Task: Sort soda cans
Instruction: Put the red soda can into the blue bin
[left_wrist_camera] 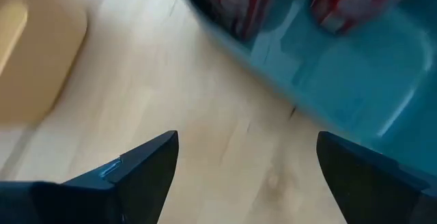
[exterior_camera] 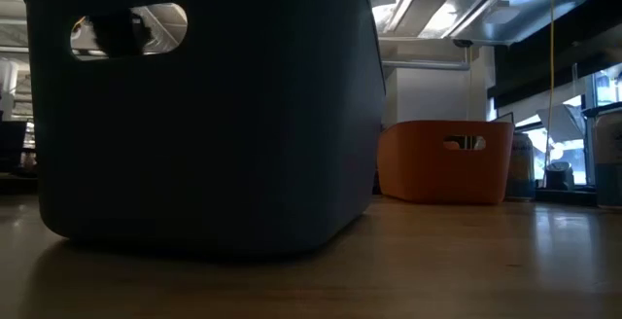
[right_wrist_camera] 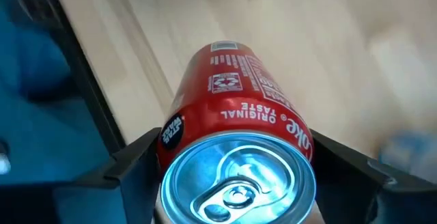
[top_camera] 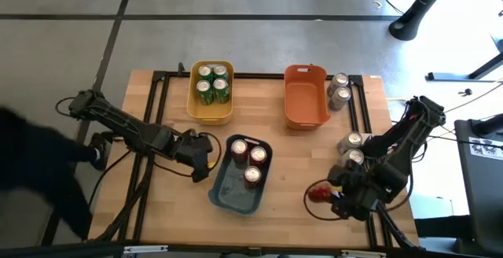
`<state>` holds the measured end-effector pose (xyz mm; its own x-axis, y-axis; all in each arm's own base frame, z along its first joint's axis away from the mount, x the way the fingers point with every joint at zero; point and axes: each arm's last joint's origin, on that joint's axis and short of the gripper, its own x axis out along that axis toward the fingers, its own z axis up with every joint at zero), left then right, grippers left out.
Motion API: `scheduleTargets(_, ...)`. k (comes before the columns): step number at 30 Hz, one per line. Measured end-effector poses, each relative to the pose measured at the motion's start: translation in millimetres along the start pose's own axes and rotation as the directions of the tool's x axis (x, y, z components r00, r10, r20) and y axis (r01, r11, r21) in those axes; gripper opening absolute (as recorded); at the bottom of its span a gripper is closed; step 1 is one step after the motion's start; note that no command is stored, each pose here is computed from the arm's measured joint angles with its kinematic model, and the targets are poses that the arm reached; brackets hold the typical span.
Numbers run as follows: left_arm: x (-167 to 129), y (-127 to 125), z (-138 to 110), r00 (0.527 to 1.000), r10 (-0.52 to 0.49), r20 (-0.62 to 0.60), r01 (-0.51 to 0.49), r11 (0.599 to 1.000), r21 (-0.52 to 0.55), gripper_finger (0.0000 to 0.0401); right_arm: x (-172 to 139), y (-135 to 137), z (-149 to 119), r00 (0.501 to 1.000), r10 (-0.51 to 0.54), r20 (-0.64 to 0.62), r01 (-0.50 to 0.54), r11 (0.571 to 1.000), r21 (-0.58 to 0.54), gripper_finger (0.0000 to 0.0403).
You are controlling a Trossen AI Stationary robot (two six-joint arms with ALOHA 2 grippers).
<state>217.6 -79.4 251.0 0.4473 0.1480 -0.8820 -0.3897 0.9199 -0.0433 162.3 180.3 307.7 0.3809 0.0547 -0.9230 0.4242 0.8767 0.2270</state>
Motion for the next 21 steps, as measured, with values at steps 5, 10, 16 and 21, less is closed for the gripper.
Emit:
scheduleTargets(5, 4, -3, -19, 0.998, 0.028, -0.056, -0.029, 1.000, -0.012, 0.0335, -3, 5, 29, 0.975, 0.038, 0.218, -0.017, 0.995, -0.097, 0.0291)
scheduleTargets(10, 25, -6, -41, 0.999, -0.001, -0.049, 0.000, 0.999, -0.034, 0.0335, 4, 10, 60, 0.936, 0.088, 0.340, -0.028, 0.984, -0.176, 0.0291)
scheduleTargets(16, 49, -8, -53, 0.993, -0.104, 0.048, 0.107, 0.992, -0.071, 0.0335, 16, 15, 96, 0.892, 0.136, 0.431, -0.012, 0.961, -0.277, 0.0291)
scheduleTargets(21, 68, -7, -53, 0.984, -0.133, 0.117, 0.144, 0.985, -0.096, 0.0335, 27, 16, 119, 0.857, 0.149, 0.494, 0.045, 0.932, -0.359, 0.0291)
